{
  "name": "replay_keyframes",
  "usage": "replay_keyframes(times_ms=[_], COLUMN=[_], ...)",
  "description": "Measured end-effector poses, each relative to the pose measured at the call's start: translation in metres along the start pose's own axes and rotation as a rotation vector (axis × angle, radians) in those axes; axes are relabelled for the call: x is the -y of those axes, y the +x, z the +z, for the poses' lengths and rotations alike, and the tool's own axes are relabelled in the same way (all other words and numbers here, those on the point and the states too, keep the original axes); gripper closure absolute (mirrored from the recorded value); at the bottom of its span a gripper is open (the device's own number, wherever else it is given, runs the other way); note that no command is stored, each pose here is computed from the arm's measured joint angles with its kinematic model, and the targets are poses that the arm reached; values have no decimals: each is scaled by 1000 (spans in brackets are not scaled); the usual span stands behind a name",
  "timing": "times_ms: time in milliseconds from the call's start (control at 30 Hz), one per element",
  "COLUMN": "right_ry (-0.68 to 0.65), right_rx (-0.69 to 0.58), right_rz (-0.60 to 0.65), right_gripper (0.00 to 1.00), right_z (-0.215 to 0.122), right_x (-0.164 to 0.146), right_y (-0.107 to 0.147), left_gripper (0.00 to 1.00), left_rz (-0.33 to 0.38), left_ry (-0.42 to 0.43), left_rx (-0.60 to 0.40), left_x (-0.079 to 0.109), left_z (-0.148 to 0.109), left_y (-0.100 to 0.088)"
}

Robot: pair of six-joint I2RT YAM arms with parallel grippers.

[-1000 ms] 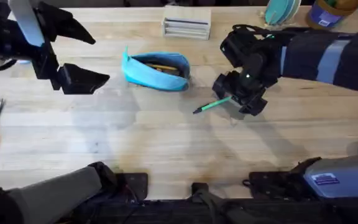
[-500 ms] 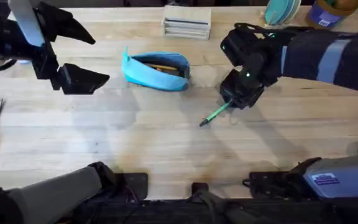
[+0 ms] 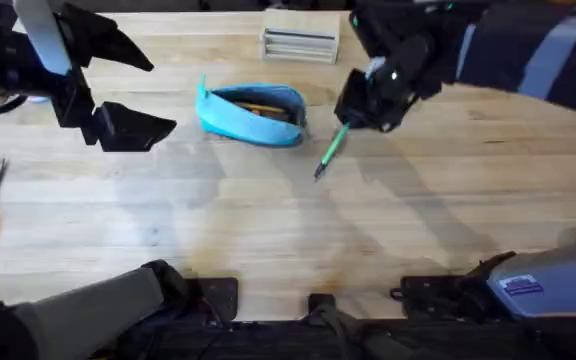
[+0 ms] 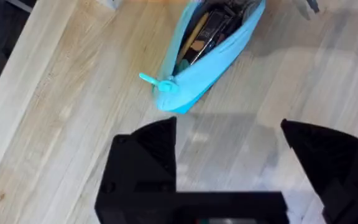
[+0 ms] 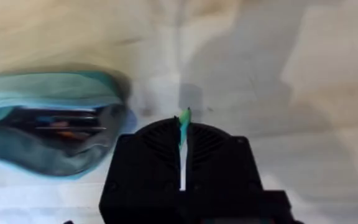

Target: Unzip the bag, pick up the pens from the table one at a time and place them inside, then zip the bag closed.

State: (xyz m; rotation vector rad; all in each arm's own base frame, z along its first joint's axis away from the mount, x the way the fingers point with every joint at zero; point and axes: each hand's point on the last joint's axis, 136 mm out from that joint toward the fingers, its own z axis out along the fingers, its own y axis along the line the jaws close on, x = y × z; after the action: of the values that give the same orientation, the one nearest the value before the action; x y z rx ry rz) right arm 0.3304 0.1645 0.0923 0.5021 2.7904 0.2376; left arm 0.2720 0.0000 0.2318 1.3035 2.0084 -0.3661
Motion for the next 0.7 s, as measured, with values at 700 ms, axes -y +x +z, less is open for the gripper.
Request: replay_keyframes(times_ms=[700], right_ry=[-236], right_rx=[518], right_rz=[-1151], right_gripper=[970], right_z=[-78], right_x=[-143], right_y=[-51], left_gripper=[7], left_rz=[0], left_ry=[0], left_rx=[0], left_x=[0], left_z=[0], left_y=[0])
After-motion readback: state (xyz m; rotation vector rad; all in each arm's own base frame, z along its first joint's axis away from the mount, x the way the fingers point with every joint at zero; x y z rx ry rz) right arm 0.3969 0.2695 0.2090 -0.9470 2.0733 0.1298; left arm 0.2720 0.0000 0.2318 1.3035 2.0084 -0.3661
